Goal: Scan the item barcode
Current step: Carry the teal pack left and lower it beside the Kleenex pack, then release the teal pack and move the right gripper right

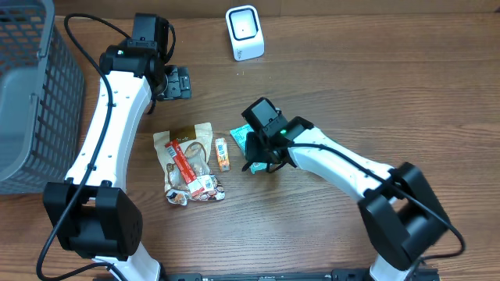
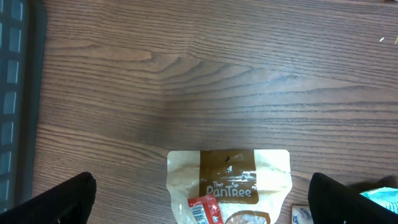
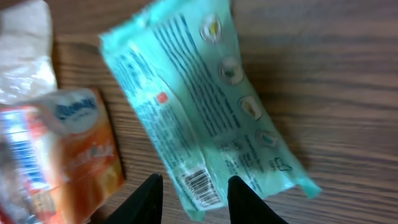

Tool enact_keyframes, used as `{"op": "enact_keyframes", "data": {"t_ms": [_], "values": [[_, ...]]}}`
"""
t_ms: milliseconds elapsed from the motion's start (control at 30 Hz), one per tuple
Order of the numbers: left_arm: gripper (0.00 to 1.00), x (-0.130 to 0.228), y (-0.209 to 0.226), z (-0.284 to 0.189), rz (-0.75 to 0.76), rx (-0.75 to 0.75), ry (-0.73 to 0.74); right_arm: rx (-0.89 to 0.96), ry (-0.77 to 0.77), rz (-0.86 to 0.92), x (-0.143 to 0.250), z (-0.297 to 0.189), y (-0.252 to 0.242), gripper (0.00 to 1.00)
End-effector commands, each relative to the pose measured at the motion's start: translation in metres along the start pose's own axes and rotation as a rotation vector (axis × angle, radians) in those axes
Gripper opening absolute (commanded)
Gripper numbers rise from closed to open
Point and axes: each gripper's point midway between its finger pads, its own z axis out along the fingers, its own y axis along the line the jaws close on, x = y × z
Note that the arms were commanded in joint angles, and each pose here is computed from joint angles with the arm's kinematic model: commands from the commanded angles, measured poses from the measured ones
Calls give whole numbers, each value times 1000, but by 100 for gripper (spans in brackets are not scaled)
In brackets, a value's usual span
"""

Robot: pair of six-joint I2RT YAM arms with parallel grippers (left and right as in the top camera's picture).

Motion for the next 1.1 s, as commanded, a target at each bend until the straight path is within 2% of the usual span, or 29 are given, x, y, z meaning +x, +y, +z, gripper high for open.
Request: {"op": "enact_keyframes", "data": {"t_ms": [0, 133, 267, 600, 767, 833, 900, 1067], "values": [[100, -7, 2, -10, -8, -4, -34, -7, 65, 50, 9, 18, 3, 35], [100, -7, 2, -10, -8, -4, -34, 11, 122, 56, 21, 38, -3, 35], [100, -7, 2, -10, -8, -4, -34, -15, 121, 54, 18, 35, 4, 36], [100, -7, 2, -10, -8, -4, -34, -89, -8, -21, -30, -24, 40, 43], [100, -7, 2, -10, -8, -4, -34, -65, 18, -16, -22, -23, 34, 43], [100, -7, 2, -10, -8, -4, -34, -56, 29, -6, -18, -20, 31, 41], [100, -7, 2, -10, -8, -4, -34, -46, 41, -7, -13, -16, 27, 36], [100, -7, 2, -10, -8, -4, -34, -21, 70, -7, -1, -5, 18, 35]]}}
